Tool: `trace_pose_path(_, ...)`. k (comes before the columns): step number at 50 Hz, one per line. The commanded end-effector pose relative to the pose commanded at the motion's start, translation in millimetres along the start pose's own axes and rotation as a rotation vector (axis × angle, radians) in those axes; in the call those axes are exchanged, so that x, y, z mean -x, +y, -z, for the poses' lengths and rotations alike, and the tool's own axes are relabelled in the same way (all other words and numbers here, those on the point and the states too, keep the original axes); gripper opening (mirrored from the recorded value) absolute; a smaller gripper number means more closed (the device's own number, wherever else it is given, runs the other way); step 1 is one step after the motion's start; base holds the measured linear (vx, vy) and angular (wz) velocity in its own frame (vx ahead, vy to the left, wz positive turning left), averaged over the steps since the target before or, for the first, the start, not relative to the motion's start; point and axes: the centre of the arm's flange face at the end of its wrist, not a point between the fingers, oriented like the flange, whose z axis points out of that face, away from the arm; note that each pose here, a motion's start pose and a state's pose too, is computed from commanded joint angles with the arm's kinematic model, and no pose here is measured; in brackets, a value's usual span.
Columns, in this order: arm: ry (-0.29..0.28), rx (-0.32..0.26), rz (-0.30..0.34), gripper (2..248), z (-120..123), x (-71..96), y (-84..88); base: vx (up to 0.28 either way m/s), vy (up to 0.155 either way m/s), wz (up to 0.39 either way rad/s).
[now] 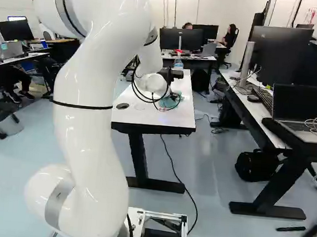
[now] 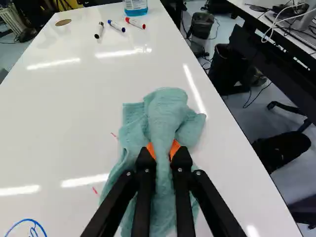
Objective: Clean the table with the green towel
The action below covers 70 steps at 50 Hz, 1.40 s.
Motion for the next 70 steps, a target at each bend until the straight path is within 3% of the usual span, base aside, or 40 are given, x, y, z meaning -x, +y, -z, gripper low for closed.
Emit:
trace_pose_path(16,0.006,-0.034,0.025,47,-7.3,-3.5,-25.9,0.0,0.0,0.0)
trace_pose_path(45,-0.005,-0.095,0.071,47,7.5,6.7,-70.6,0.0,0.0,0.0)
trace_pose_path(70,-0.032,-0.109,0.085,47,45.9,30.5,-74.9,0.0,0.0,0.0)
